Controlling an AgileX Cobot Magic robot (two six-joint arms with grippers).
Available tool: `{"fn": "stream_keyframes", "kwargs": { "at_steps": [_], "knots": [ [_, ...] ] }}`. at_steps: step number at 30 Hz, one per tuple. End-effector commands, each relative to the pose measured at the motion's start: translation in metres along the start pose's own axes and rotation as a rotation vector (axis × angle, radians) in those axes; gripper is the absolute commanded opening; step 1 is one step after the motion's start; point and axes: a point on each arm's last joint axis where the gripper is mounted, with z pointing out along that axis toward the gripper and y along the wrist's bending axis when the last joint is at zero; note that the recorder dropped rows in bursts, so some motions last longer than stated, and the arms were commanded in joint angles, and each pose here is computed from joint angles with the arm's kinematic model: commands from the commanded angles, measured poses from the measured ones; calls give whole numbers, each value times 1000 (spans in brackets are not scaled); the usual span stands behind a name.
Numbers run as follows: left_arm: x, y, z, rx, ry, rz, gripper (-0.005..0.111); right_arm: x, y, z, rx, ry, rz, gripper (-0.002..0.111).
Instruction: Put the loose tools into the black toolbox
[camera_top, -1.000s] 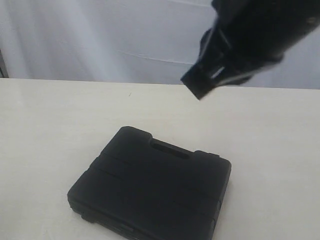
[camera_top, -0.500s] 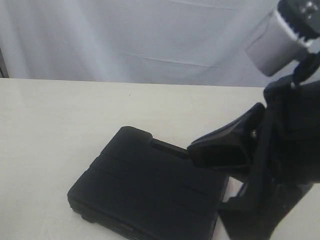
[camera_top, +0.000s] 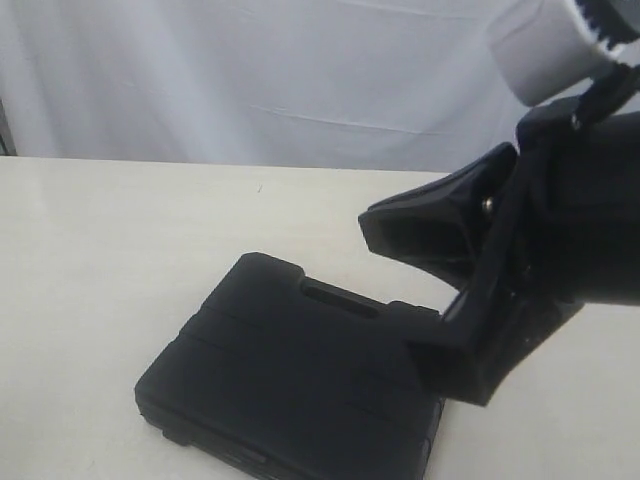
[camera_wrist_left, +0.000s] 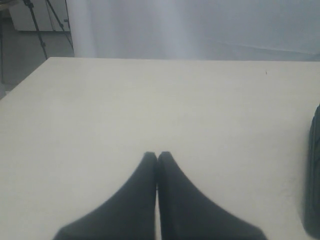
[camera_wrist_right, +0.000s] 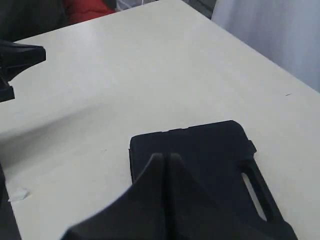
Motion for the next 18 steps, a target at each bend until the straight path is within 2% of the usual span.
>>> {"fn": "stream_keyframes", "kwargs": {
  "at_steps": [1,5,11,15,18],
  "knots": [
    [0,0,0,5,-4,-5,0,-1,-13,-3,58,-25,39,-1],
    [0,0,0,5,-4,-5,0,-1,-31,-5,101,-48,169,-1],
    [0,0,0,5,-4,-5,0,1,-64,-32,270,-202,161,-1],
    [0,0,0,5,-4,-5,0,30,-71,-44,402,-309,179,-1],
    [0,0,0,5,-4,-5,0,50,-72,-40,452,-338,156,-1]
  ]
}}
